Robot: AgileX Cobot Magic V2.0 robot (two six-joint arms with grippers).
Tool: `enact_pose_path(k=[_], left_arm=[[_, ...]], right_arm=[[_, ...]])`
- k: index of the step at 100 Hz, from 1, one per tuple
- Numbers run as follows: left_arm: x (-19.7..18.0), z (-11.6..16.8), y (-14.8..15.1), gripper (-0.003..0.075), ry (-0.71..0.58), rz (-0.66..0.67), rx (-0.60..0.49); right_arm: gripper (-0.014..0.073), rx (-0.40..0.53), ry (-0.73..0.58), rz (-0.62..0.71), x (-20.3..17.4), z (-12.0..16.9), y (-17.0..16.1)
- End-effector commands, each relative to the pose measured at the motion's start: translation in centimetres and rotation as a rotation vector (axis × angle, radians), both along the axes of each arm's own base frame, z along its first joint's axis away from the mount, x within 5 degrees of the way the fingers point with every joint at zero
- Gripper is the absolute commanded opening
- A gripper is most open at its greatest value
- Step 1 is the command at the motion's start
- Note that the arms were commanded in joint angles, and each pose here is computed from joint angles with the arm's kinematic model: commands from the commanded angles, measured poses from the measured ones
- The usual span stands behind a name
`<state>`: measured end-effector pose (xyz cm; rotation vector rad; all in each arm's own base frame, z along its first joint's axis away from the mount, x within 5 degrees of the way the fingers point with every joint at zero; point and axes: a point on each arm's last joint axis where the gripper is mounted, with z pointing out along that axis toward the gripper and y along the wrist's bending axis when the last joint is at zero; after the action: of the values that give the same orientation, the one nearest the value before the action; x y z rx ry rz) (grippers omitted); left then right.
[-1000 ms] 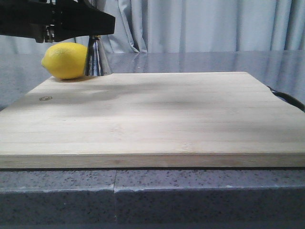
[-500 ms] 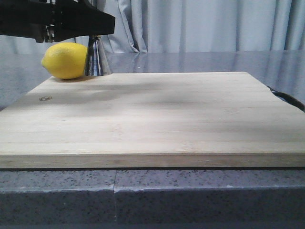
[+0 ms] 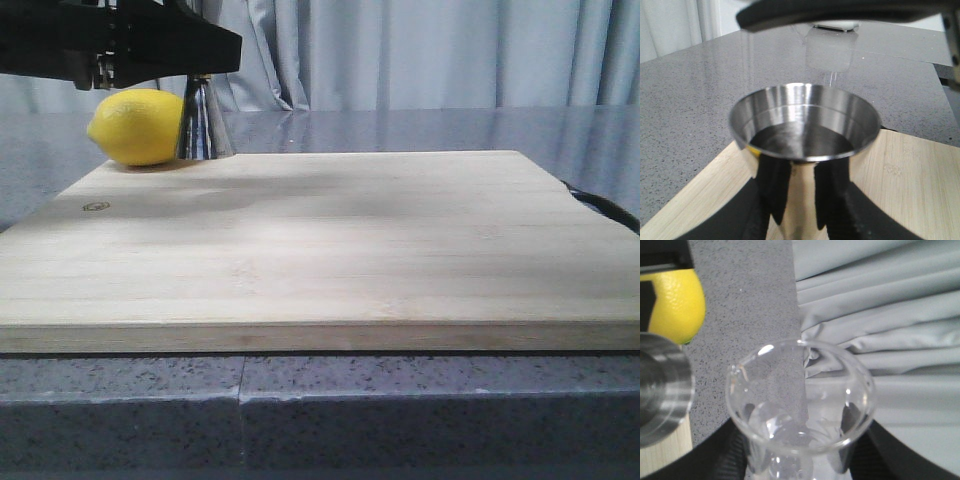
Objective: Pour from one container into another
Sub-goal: 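Tilt the beaker with the right gripper, pouring liquid into the jigger, then tilt the beaker upright and move it back toward the board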
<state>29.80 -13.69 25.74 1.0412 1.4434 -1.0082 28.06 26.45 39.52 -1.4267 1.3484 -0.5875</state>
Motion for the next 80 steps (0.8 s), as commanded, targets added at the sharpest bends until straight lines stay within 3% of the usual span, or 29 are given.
enact_pose_path(k=[1,29,41,60,80], left_arm=[[-0.5,3.1,-0.3,0.0185,-0.060,-0.038,-0.143],[-0.5,3.1,-0.3,0.0185,-0.060,-0.038,-0.143],[-0.5,3.1,-0.3,0.0185,-0.060,-0.038,-0.143],[-0.5,3.1,-0.3,0.0185,-0.060,-0.038,-0.143],[-0.5,3.1,-0.3,0.0185,-0.060,-0.038,-0.143]], right_arm=[[0.0297,0.157,-0.093,-0.017,-1.3,4.7,-2.2],[0.0297,0.627,0.042,-0.210,-1.7,8.6,-9.4],[0.0297,0.766,0.075,-0.286,-1.5,9.0,-13.1],[0.0297,0.925,0.064,-0.317,-2.2,6.6,-17.5],[0.0297,1.070,0.089,-0.323,-2.8,1.3,-19.5]])
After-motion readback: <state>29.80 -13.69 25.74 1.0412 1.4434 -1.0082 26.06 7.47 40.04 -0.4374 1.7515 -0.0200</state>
